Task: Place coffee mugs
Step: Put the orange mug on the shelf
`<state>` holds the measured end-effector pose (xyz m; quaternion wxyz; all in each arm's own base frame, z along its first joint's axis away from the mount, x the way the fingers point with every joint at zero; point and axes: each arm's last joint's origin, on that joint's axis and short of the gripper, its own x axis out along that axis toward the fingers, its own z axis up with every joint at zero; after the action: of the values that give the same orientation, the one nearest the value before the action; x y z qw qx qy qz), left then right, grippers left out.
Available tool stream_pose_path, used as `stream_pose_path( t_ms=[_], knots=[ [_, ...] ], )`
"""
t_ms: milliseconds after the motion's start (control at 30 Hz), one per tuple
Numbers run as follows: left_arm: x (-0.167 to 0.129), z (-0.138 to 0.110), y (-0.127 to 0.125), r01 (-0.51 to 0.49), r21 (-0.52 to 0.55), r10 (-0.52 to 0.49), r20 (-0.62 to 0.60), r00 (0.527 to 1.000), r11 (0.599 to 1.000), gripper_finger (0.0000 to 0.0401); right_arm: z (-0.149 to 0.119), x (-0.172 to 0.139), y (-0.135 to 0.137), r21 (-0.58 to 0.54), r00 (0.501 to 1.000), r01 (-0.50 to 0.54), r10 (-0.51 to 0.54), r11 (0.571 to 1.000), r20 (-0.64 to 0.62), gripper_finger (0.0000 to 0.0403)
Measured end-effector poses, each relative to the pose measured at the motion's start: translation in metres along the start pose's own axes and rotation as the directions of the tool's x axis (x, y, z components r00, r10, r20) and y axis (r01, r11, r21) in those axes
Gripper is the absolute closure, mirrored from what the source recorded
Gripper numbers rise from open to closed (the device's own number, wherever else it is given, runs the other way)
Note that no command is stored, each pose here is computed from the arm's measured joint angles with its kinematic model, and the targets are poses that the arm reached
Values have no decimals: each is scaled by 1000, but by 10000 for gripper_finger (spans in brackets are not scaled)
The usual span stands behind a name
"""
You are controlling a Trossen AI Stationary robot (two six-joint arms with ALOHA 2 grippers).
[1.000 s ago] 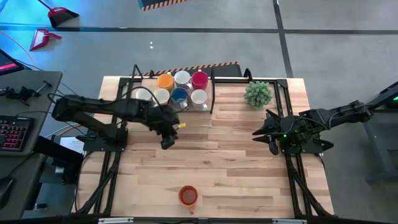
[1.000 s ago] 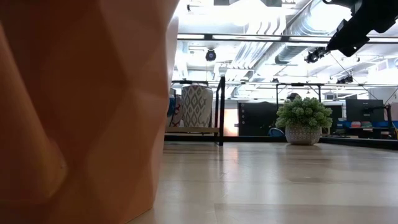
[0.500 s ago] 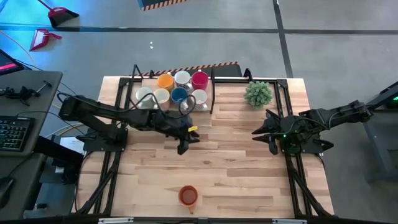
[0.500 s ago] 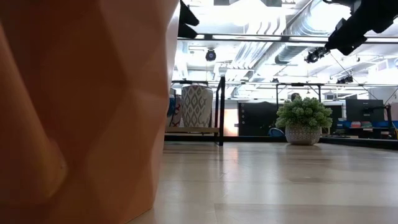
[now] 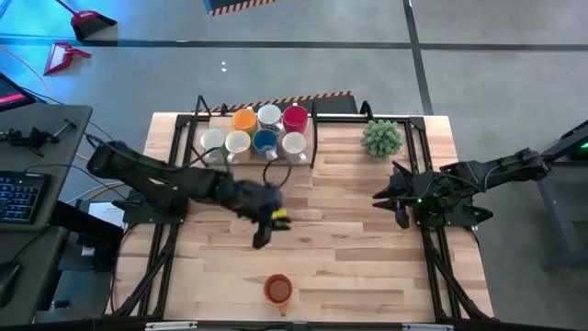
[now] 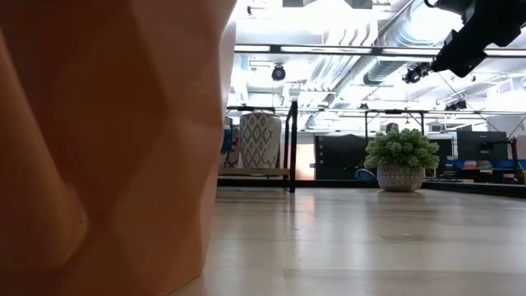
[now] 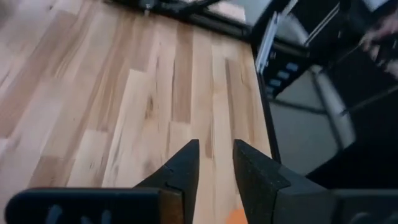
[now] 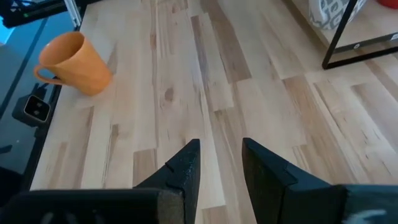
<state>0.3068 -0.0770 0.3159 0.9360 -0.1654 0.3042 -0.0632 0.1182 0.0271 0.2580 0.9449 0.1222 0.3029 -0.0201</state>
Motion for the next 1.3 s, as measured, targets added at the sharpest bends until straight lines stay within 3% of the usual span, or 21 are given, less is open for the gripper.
stream_pose_path(
  t_ms=[167,367,567,733,1300],
  knots=[
    [-11,-13,-37,-65,8,66,-85,994,998,330,-2,0,0,-2,999,-17,17,1000,-28,304],
    [-11,-35,-52,-114,-155,81,-208,975,981,316,-4,0,-1,-3,999,-17,17,1000,-47,304],
    [25,-56,-62,-115,-266,20,-337,941,957,293,-7,0,-2,57,997,2,2,998,-83,304],
    [58,-76,-68,-89,-286,-48,-438,898,954,286,-7,0,-2,51,996,3,1,999,-86,304],
    [86,-98,-65,-207,-360,-6,-508,861,910,286,-15,-1,-4,46,985,3,5,999,-174,304]
  ],
)
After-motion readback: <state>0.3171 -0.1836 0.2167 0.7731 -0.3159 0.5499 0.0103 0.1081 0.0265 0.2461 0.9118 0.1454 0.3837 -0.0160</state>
